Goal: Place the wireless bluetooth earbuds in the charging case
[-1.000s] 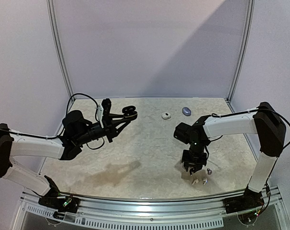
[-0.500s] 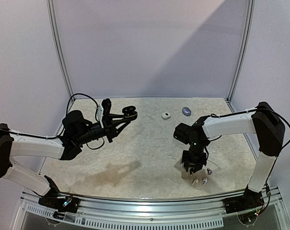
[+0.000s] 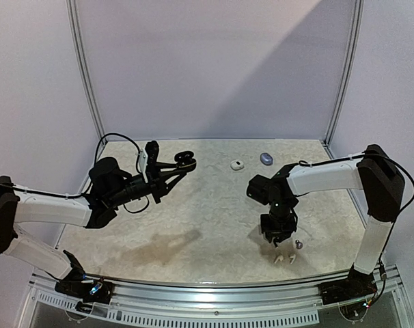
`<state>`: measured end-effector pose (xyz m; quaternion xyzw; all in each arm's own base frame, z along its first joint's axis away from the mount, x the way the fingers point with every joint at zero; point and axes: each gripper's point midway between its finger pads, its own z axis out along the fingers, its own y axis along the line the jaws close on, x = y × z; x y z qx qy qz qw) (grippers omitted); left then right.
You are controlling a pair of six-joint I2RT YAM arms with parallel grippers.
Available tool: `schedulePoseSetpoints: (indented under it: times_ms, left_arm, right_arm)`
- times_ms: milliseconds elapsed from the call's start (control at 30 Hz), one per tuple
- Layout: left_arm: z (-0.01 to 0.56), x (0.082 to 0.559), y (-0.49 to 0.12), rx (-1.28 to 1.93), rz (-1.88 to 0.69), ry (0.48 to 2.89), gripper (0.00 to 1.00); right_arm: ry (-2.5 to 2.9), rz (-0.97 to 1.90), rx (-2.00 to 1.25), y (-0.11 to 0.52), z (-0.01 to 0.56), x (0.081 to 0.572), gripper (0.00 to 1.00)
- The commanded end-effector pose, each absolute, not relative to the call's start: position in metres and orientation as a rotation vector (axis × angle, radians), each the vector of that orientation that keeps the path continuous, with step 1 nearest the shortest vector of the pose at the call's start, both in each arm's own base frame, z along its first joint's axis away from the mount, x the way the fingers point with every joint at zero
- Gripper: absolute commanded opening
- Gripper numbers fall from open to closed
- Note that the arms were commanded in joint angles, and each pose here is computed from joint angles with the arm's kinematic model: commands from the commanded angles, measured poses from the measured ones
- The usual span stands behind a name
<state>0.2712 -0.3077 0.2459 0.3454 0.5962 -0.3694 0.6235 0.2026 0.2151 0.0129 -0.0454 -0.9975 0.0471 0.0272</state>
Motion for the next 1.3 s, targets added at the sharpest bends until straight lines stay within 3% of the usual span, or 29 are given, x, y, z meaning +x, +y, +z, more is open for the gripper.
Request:
schedulePoseSetpoints:
  times_ms: [0, 200, 433, 733, 1267]
  left_arm:
    - [0.247, 0.265, -0.311, 0.821, -0.854, 1.355, 0.00]
    - [0.246, 0.264, -0.311, 0.823, -0.854, 1.355, 0.00]
    - [0.246, 0.264, -0.311, 0.826, -0.851, 1.354, 0.00]
    - [0.247, 0.264, -0.311, 0.827, -0.850, 1.350, 0.00]
    - [0.245, 0.263, -0.310, 0.829, -0.844, 1.349, 0.00]
  right_arm:
    - [-3.095, 0.260, -0.015, 0.203, 0.008, 0.209, 0.31]
    - [-3.098, 0.187, 0.042, 0.213, 0.006, 0.211, 0.33]
    - [-3.111, 0.191, -0.027, 0.210, 0.006, 0.212, 0.46]
    - [-3.149, 0.057, -0.087, 0.217, 0.008, 0.213, 0.29]
    - [-3.141, -0.127, 0.265, 0.298, 0.002, 0.217, 0.30]
